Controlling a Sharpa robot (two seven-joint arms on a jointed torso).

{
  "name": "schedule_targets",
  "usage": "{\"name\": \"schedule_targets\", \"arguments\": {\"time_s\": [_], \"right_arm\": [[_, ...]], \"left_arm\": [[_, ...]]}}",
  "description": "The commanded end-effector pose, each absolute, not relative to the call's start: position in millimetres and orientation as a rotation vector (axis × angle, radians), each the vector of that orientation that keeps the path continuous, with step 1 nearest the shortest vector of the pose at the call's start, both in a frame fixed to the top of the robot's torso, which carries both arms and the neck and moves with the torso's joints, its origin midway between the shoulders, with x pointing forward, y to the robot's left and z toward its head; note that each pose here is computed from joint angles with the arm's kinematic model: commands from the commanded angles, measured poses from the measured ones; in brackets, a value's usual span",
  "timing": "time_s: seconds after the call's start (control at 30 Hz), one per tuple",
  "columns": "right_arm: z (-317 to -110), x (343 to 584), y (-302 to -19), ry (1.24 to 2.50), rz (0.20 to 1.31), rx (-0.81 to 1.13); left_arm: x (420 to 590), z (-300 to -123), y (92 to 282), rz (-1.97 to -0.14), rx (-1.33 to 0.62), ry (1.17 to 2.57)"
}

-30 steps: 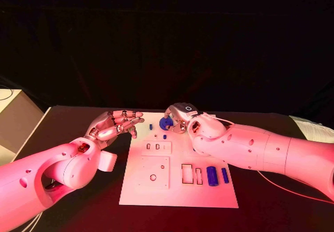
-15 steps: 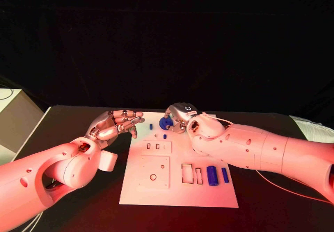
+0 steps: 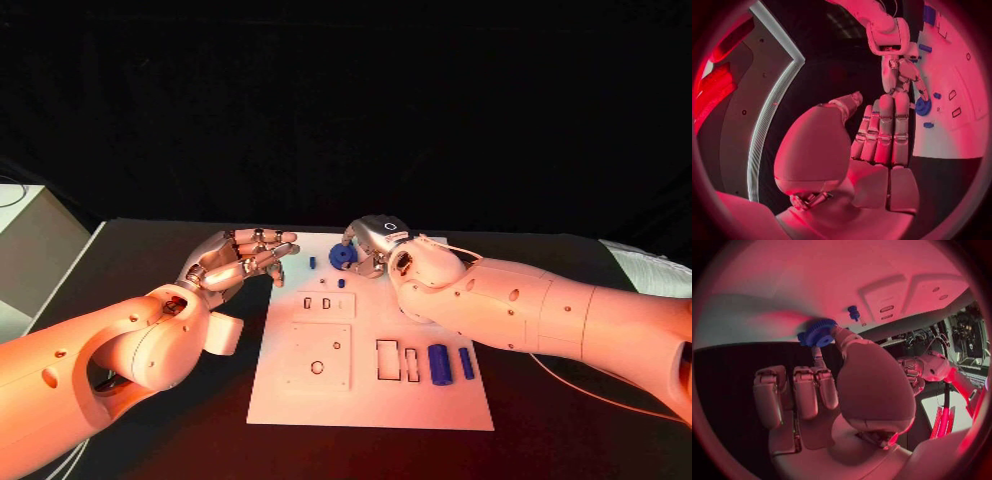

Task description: Assemble the parts on the task board

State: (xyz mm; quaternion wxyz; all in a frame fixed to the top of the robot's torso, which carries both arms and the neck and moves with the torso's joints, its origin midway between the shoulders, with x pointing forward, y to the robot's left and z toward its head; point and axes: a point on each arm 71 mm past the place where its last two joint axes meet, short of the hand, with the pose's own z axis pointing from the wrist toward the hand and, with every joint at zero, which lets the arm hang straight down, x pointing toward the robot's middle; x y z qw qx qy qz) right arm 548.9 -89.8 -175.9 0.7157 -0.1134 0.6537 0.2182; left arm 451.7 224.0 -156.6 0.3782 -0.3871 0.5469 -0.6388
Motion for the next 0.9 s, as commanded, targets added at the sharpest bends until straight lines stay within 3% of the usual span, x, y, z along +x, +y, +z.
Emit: {"name": "schedule_targets", "arguments": {"time_s": [0.03, 0.9], "right_arm": [[-179.3, 548.8, -89.3, 1.483, 0.490, -0.261], [-185.0, 549.7, -102.4, 1.562, 0.491, -0.243]], "left_arm": [[451.1, -155.7, 221.7, -1.653, -0.978, 1.402], [452.0, -156.4, 222.0, -1.648, -0.981, 1.402]]}}
